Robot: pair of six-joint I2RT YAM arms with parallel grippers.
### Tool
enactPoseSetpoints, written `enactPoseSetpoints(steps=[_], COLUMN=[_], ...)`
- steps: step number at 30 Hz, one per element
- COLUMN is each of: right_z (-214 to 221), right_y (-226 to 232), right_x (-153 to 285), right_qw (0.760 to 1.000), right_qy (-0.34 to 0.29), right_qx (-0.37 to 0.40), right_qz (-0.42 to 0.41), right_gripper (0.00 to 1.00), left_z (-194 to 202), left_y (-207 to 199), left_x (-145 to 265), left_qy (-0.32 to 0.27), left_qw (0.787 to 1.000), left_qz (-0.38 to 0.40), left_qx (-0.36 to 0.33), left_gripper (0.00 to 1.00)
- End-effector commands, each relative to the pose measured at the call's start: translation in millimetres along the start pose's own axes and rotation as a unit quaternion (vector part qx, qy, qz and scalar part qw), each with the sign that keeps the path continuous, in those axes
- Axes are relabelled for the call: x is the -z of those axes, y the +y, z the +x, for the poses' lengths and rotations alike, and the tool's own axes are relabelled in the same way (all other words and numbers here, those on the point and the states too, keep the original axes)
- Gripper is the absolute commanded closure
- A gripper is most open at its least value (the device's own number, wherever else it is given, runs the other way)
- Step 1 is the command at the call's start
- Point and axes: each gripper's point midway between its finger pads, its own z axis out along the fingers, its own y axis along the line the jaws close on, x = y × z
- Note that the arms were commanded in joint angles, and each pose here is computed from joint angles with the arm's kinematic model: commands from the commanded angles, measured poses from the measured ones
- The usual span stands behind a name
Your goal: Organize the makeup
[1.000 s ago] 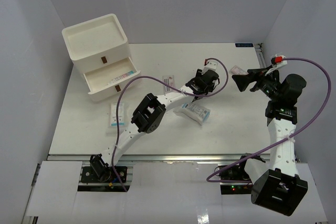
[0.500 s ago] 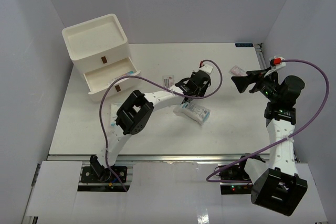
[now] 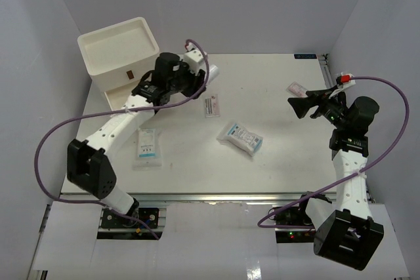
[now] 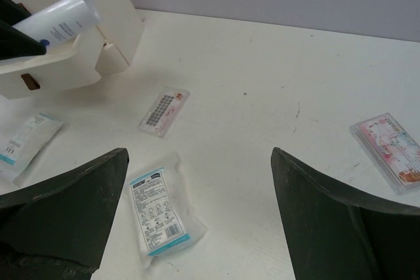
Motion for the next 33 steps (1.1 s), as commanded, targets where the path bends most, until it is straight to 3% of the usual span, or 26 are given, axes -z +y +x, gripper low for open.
enactPoseSetpoints(steps=[1,8,17,18,20,22,24,33], right_z=[-7,-1,-1,-1,-1,-1,-1,0], right_y=[3,2,3,4,5,6,7,7], right_x=[-1,-3,-2,-2,-2,-2,-1,-2], right_qw=[1.0,1.0,1.0,1.0,1.0,1.0,1.0,1.0], right_qy=[-0.013,-0.009,-0.01,-0.011,-0.011,-0.012,-0.011,-0.01], right_qx=[0.009,-0.003,-0.004,-0.004,-0.003,-0.003,-0.003,0.0], right_qz=[-0.014,-0.016,-0.02,-0.02,-0.022,-0.024,-0.026,-0.029], right_gripper=[0.05,0.05,0.05,0.05,0.05,0.05,0.05,0.05], left_z=[20,34,56,56,56,56,57,33], left_y=[36,103,162,166,172,175,177,168], left_x=[58,110,104,103,99,100,103,115], left_qy=[0.019,0.005,0.015,0.015,0.013,0.01,0.01,-0.027], left_qw=[0.986,0.967,0.965,0.965,0.966,0.964,0.962,0.963], left_qz=[-0.076,-0.197,-0.24,-0.241,-0.244,-0.254,-0.262,-0.259], left_qx=[-0.149,-0.161,-0.104,-0.097,-0.088,-0.082,-0.081,-0.064], left_gripper=[0.87,0.75,0.73,0.7,0.53,0.16,0.03,0.02])
